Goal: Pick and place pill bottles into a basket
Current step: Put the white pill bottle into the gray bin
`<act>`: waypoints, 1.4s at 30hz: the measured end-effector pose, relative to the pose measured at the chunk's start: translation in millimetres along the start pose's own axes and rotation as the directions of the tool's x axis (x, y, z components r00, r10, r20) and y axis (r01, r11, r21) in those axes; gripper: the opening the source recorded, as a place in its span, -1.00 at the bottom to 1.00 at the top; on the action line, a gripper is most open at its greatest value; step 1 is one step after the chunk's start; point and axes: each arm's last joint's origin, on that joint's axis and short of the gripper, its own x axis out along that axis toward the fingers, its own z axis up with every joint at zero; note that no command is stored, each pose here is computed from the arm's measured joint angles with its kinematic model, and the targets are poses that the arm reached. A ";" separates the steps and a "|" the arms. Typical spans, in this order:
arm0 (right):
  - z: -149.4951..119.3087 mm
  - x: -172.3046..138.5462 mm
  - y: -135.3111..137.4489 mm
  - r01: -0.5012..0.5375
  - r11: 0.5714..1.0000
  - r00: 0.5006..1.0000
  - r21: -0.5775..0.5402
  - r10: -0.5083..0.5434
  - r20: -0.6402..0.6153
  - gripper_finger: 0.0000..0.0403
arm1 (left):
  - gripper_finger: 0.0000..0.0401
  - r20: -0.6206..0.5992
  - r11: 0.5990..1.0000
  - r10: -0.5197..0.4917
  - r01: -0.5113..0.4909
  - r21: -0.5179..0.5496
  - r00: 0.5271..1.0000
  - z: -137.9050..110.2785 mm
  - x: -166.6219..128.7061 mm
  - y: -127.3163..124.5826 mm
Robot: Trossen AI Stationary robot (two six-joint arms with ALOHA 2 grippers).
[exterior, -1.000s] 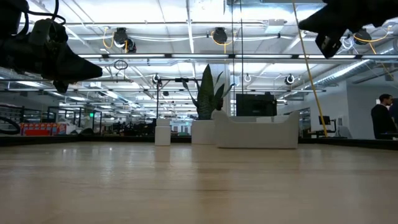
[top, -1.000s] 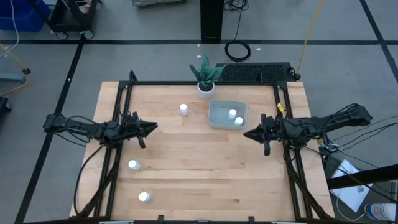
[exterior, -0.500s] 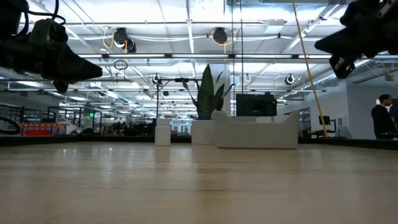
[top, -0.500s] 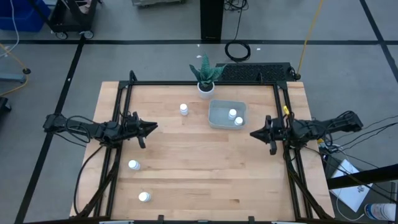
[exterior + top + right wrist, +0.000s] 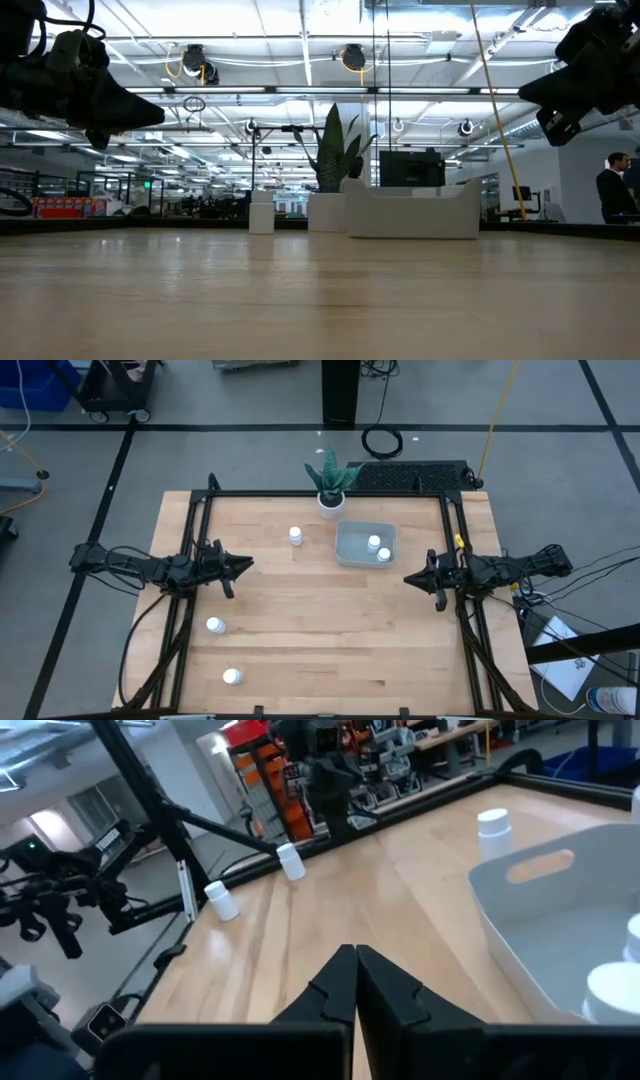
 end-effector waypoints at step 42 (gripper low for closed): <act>7.1 0.8 3.2 -0.039 0.999 0.995 0.028 0.036 0.098 -0.99 | -0.68 0.486 0.769 -0.054 0.346 -0.537 0.872 51.4 -13.6 -6.5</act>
